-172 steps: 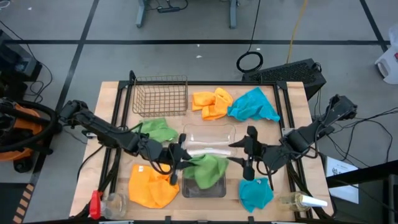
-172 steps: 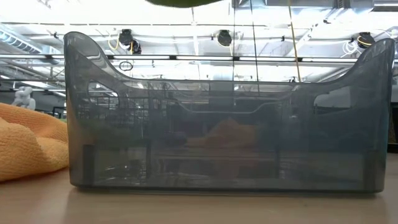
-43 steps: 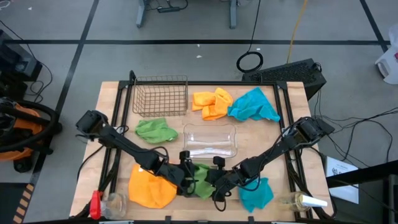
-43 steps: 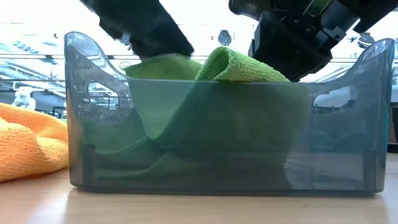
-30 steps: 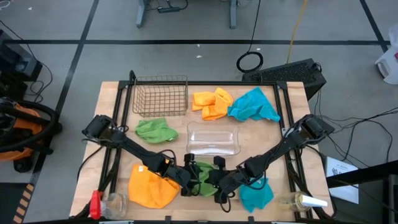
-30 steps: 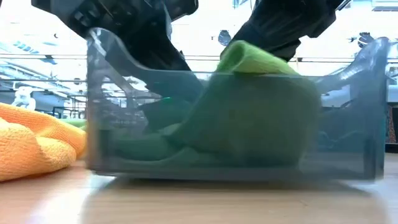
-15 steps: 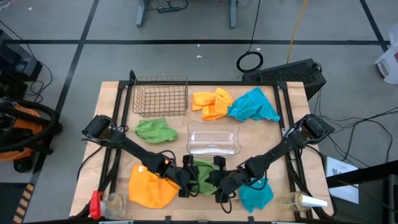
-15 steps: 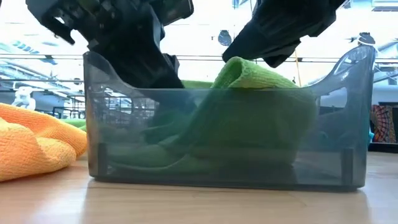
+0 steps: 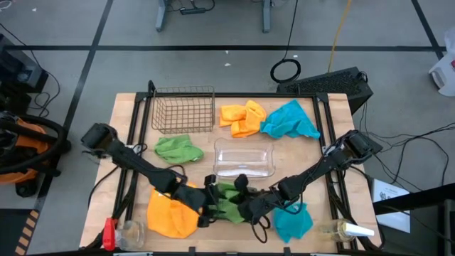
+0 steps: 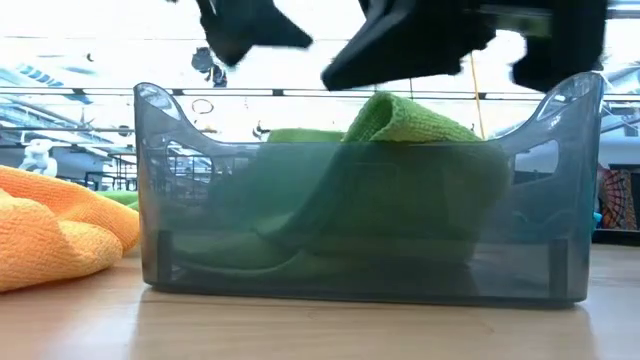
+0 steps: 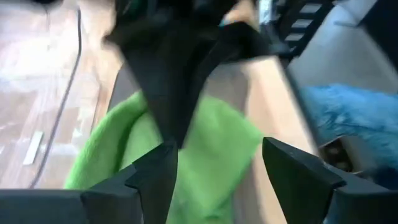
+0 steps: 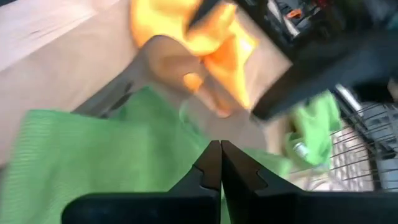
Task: Sort microfiber towel by color & place in baskets
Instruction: Put the right green towel into the black transparent bin
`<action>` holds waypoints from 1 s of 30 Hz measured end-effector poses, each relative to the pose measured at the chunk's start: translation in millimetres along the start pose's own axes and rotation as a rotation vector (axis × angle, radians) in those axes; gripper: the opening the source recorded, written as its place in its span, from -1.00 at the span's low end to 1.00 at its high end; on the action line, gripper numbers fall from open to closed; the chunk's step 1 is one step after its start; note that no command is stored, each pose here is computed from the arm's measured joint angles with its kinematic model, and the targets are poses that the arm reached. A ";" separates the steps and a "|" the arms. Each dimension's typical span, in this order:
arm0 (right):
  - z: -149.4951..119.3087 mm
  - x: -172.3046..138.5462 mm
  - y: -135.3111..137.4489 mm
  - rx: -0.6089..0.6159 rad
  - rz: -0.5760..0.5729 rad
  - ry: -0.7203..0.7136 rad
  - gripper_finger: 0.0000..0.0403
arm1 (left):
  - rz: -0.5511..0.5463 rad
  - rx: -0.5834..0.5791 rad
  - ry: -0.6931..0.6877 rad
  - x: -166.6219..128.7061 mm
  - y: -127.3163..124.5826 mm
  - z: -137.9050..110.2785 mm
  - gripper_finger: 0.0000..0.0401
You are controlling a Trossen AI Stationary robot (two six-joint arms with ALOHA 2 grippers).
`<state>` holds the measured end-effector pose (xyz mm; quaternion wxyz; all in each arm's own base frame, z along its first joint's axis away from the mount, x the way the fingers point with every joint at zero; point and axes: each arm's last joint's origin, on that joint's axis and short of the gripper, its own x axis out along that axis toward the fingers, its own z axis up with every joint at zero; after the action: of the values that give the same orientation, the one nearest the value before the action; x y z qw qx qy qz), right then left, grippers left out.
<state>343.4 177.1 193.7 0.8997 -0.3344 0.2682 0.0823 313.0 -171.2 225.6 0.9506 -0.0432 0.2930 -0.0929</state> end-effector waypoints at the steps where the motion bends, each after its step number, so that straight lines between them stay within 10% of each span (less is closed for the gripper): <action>1: 1.5 1.1 -4.6 -0.001 -0.001 -0.002 -1.00 | -0.009 -0.004 -0.003 -7.9 -2.8 2.4 0.20; 11: -4.5 17.0 -28.5 -0.053 0.076 -0.010 -1.00 | 0.071 0.031 -0.035 -58.5 -15.1 10.6 0.20; 30: -48.3 73.7 12.2 -0.130 0.225 0.102 -1.00 | 0.158 0.045 0.008 -56.3 -12.5 -7.2 0.20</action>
<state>380.8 153.0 116.7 0.8464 -0.3635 0.3435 0.1829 261.4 -172.2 252.2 0.9546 0.0018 0.2969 -0.0244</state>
